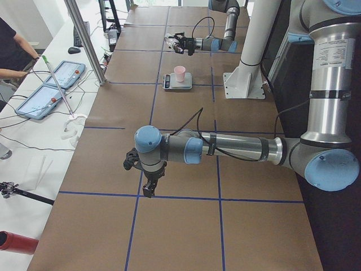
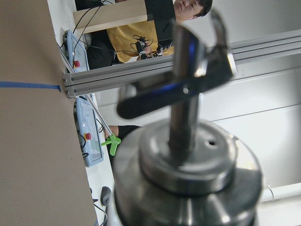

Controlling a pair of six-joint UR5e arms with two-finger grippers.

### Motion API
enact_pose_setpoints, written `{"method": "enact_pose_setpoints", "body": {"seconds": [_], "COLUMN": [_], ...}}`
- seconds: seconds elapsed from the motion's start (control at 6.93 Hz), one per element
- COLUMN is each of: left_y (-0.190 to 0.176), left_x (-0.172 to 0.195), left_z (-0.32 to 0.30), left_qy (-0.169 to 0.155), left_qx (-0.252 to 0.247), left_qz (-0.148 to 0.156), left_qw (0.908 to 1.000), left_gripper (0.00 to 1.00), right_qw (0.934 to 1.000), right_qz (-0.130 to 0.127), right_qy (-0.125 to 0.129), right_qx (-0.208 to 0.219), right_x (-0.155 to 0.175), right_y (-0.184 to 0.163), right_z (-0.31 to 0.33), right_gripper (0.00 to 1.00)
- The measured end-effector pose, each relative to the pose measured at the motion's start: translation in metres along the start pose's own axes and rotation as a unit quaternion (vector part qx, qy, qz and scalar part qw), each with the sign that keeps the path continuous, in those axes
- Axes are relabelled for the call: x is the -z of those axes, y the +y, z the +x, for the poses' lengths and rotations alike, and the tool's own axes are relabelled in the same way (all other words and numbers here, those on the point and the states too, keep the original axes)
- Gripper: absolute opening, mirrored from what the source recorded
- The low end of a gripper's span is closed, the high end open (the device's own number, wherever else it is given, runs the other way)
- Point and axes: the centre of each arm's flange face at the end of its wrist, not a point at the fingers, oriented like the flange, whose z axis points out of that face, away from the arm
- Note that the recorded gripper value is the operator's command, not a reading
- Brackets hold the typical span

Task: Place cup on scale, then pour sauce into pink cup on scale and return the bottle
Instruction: 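Tilt the bottle back upright with the right gripper, then carry the bottle with the right gripper back toward its starting spot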

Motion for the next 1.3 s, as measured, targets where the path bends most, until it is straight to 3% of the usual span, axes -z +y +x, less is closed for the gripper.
{"method": "enact_pose_setpoints", "body": {"seconds": [0.29, 0.43, 0.58, 0.87, 1.15, 1.3], "left_y": [-0.003, -0.004, -0.005, -0.007, -0.011, -0.013], "left_x": [0.004, 0.004, 0.005, 0.008, 0.02, 0.029], "left_z": [0.001, 0.001, 0.001, 0.001, 0.007, 0.012], "left_qy": [-0.001, -0.001, -0.001, -0.002, -0.003, -0.003], "left_qx": [0.0, 0.0, 0.0, -0.001, 0.002, 0.004], "left_qz": [0.002, 0.003, 0.003, 0.006, 0.007, 0.007], "left_qw": [1.0, 1.0, 1.0, 1.0, 1.0, 1.0], "left_gripper": [1.0, 1.0, 1.0, 1.0, 1.0, 1.0], "right_qw": [0.9964, 0.9899, 0.9785, 0.944, 0.9032, 0.8921], "right_qz": [0.01, 0.014, 0.014, 0.01, 0.0, -0.008], "right_qy": [-0.027, -0.045, -0.058, -0.079, -0.108, -0.12], "right_qx": [-0.08, -0.134, -0.198, -0.32, -0.415, -0.436], "right_x": [0.001, 0.002, 0.002, 0.003, 0.005, 0.005], "right_y": [0.002, 0.002, 0.003, 0.001, 0.01, 0.027], "right_z": [0.004, 0.004, 0.004, 0.012, 0.019, 0.02], "right_gripper": [0.0, 0.0, 0.0, 0.0, 0.0, 0.0]}}
